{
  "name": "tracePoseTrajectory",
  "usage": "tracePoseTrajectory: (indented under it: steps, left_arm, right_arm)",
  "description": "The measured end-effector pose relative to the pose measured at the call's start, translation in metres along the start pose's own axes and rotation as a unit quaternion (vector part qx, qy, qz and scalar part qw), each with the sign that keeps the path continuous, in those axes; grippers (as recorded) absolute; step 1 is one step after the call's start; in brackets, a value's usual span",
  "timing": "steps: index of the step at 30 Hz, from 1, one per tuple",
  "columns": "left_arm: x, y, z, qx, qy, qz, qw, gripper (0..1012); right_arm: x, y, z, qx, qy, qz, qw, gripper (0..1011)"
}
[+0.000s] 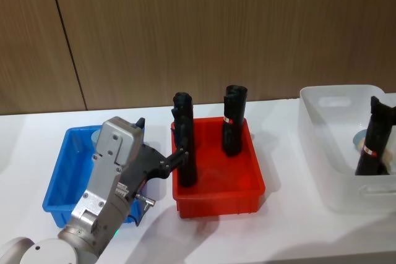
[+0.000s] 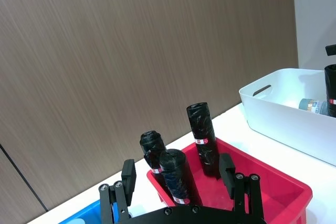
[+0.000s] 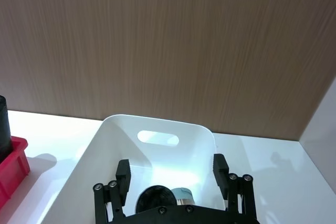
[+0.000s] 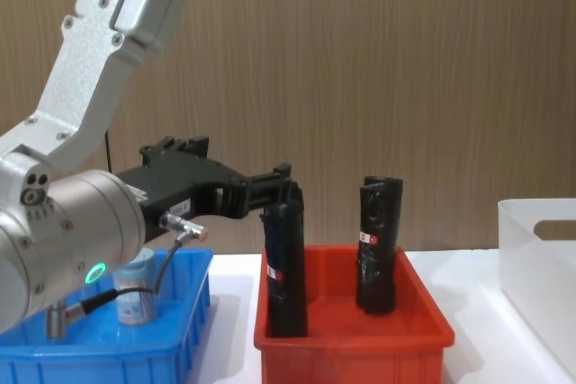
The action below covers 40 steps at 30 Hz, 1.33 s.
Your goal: Pick the cotton swabs from the blue box and place them into the white box.
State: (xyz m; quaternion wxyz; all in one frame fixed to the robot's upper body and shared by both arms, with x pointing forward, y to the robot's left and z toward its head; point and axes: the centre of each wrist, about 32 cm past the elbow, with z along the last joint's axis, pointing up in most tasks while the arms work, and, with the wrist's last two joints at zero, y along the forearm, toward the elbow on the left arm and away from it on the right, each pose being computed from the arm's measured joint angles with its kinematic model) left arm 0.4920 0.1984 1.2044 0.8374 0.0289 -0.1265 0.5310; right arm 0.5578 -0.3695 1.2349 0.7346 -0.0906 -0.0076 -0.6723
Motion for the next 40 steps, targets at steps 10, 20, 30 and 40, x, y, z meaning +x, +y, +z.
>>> tracePoseTrajectory:
  steps: [10,20,30,40]
  left_arm:
    - [0.0000,0.0000,0.0000,0.000,0.000,0.000,1.0000,1004]
    - [0.0000,0.0000,0.0000,0.000,0.000,0.000,1.0000,1004]
    - [0.0000,0.0000,0.0000,0.000,0.000,0.000,1.0000,1004]
    - [0.0000,0.0000,0.0000,0.000,0.000,0.000,1.0000,1004]
  right_arm:
    - [0.0018,-0.0017,-0.0020,0.002,0.001,0.002,1.0000,1002]
    - [0.0023,-0.0026,-0.0026,0.003,0.000,0.003,1.0000,1002]
    - [0.0029,-0.0030,-0.0026,0.004,0.000,0.003,1.0000,1002]
    - [0.0029,-0.0032,-0.0027,0.004,0.000,0.004,1.0000,1002]
